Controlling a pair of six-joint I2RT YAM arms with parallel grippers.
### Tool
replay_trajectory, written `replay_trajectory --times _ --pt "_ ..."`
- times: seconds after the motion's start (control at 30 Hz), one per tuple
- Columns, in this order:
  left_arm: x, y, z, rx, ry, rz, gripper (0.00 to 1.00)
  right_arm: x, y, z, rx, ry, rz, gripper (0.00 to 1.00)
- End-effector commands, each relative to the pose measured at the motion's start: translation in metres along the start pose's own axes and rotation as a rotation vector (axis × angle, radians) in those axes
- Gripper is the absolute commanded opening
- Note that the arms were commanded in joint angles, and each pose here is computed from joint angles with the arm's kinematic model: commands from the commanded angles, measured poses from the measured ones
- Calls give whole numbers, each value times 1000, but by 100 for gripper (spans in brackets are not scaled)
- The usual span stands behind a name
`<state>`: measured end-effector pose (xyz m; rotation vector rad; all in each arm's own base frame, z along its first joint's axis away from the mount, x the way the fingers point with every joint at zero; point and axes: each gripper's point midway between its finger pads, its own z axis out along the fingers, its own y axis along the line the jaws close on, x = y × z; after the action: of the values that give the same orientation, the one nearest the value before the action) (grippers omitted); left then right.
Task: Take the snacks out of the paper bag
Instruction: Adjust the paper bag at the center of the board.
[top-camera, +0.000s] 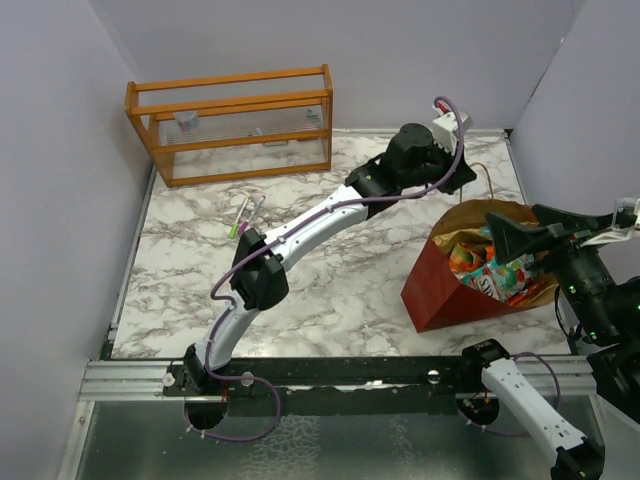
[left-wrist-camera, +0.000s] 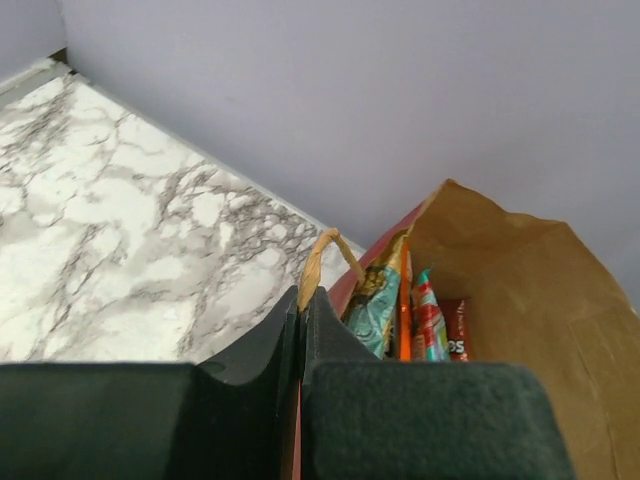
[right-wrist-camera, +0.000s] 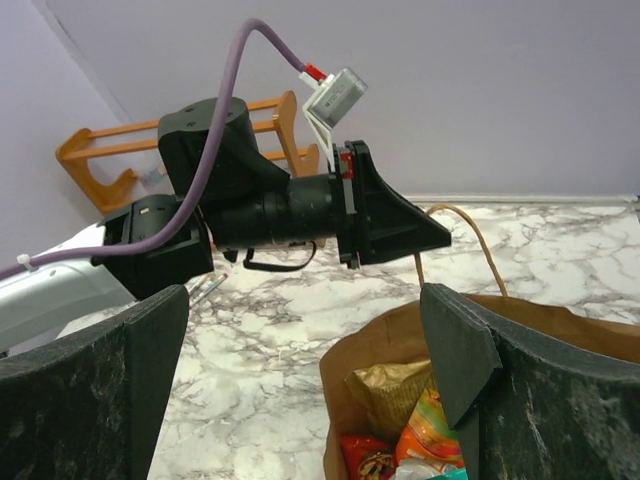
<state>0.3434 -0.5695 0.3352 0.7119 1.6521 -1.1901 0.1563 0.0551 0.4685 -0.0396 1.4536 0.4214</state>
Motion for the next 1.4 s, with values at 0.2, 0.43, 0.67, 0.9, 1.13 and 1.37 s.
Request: replay_trajectory --times 0.2,0.43,0.67,0.9,1.13,1.37 --pt "-75 52 -85 -187 -136 -73 0 51 -11 17 55 147 65 99" --pt "-73 87 -141 -299 -149 -143 0 83 -14 41 72 240 101 99" --pt "-80 92 -187 -355 -188 -170 0 113 -33 61 195 308 155 99" --pt "-73 93 -206 -391 -177 -183 0 129 -65 73 419 332 221 98" --pt "-69 90 -209 -384 -166 -202 0 133 -69 95 427 287 224 97" --pt "-64 87 -209 -374 -150 -222 0 132 -51 125 296 169 303 69"
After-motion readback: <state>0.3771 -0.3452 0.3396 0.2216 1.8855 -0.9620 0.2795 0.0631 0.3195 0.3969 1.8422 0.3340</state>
